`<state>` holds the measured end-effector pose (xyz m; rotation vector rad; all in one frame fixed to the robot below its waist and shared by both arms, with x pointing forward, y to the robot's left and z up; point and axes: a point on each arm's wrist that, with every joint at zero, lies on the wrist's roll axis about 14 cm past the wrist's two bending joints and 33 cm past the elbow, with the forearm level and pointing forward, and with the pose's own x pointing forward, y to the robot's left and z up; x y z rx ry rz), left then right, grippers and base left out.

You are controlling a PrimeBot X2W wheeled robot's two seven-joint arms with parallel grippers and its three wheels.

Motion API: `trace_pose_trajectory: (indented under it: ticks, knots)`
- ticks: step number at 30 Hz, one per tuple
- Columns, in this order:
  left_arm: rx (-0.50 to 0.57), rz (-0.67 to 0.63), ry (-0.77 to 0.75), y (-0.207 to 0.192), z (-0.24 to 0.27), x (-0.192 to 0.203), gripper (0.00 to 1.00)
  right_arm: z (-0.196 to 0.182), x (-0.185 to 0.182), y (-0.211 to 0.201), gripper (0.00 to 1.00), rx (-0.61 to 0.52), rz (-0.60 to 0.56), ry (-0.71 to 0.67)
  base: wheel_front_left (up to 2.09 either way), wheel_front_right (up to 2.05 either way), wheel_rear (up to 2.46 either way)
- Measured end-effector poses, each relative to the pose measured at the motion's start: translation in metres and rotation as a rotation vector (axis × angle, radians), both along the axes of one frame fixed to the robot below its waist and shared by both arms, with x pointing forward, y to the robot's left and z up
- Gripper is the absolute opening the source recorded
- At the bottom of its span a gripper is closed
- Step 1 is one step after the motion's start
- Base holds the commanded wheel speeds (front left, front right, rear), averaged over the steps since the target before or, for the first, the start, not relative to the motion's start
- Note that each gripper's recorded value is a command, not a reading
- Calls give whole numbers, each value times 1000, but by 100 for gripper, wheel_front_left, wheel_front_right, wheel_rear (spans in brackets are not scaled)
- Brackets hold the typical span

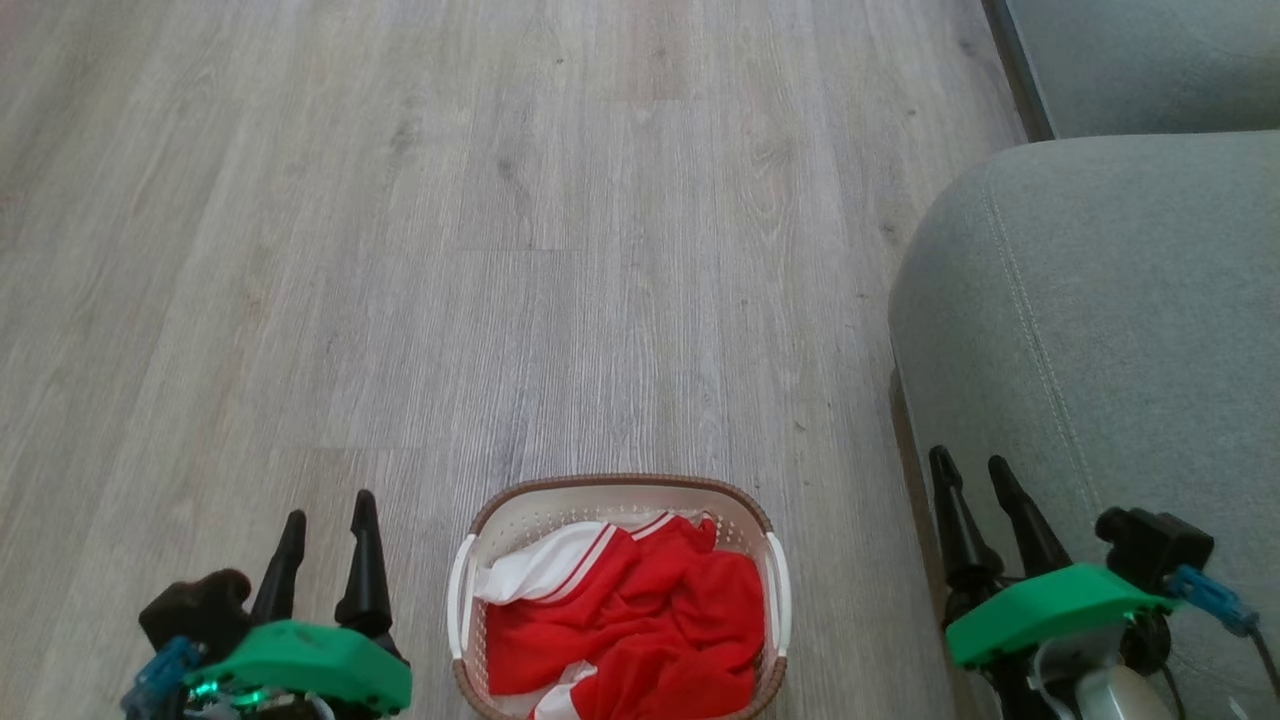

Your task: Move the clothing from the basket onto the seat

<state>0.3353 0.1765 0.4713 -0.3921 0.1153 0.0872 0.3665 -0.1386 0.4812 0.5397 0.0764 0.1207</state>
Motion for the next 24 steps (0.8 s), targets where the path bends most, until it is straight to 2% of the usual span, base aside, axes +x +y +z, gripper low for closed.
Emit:
trace_pose_trajectory:
  ticks: [24]
  knots:
    - [263, -30, -63, -2, 6, -11, 100, 6, -1, 17, 100, -266, 76, -89, 0, 0, 0]
